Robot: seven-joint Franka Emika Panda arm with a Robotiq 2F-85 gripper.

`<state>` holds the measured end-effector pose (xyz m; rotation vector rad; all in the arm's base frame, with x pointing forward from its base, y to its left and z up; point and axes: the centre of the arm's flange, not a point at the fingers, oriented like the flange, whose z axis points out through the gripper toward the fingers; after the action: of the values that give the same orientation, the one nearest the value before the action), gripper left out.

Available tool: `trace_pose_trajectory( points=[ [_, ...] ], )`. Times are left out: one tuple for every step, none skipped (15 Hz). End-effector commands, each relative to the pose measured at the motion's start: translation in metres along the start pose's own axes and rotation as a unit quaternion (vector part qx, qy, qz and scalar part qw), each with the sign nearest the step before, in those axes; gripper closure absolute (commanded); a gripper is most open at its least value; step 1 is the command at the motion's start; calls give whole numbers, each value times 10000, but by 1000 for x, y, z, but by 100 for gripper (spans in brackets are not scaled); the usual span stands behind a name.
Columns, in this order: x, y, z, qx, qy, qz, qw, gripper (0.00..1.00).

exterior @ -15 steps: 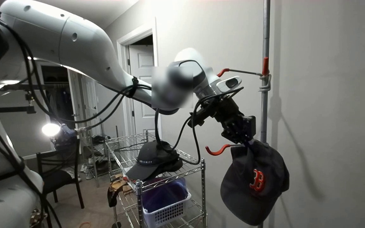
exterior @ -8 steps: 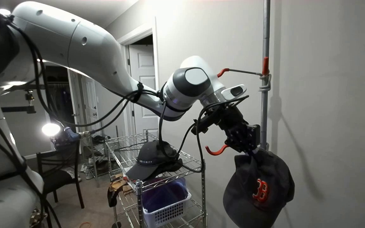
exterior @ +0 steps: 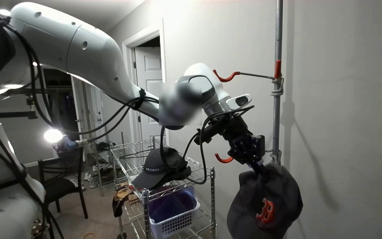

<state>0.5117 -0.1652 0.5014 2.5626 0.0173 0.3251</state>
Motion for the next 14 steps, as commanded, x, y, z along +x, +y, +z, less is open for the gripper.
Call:
trace_pose_trajectory(
  points=[
    [-21, -14, -12, 29, 44, -324, 9995, 59],
    [-23, -17, -13, 46, 39, -351, 9994, 51],
    [-26, -18, -16, 55, 47, -377, 9993, 45],
    [-29, -20, -18, 67, 61, -397, 9992, 40],
    [-33, -23, -23, 65, 90, -433, 9990, 33],
    [-36, -25, -27, 72, 116, -461, 9988, 27],
    [-39, -29, -33, 85, 163, -493, 9986, 19],
    [-43, -33, -39, 104, 200, -539, 9983, 14],
    [-48, -40, -47, 137, 263, -611, 9977, 8],
    [-51, -46, -54, 134, 308, -674, 9972, 2],
    [-56, -54, -62, 176, 362, -744, 9964, 0],
    [-59, -60, -69, 198, 416, -799, 9957, 0],
    [-66, -70, -77, 271, 467, -892, 9946, 0],
    [-70, -78, -83, 300, 513, -965, 9936, 0]
  ],
)
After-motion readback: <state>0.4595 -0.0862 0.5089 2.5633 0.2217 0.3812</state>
